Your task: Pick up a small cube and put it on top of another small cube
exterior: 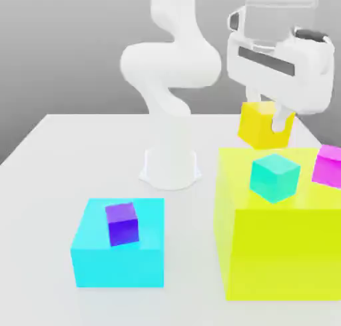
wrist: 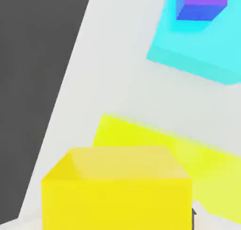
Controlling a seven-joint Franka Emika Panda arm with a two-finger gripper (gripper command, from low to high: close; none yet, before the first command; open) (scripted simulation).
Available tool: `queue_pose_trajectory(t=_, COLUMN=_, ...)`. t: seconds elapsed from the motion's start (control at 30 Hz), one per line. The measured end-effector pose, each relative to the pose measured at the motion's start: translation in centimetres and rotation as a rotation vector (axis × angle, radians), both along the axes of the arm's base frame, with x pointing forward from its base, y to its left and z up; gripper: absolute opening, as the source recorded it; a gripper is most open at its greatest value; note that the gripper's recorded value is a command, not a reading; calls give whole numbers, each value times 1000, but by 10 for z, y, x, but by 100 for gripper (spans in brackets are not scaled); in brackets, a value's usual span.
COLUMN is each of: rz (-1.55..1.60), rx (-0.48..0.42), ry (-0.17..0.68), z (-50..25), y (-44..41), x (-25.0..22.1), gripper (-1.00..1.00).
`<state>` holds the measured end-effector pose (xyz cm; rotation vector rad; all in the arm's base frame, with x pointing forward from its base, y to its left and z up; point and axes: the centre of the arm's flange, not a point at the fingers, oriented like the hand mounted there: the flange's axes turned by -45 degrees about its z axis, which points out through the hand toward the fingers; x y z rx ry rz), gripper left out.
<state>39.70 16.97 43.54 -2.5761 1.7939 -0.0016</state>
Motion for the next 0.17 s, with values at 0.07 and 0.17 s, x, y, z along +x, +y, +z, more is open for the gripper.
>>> queue_pose_trajectory(t=0.07, rz=4, rx=0, ry=0, z=-25, y=3, x=-2, gripper=100)
queue_pose_trajectory(t=0.17, rz=4, rx=0, ry=0, z=-25, y=3, x=-2, gripper=100)
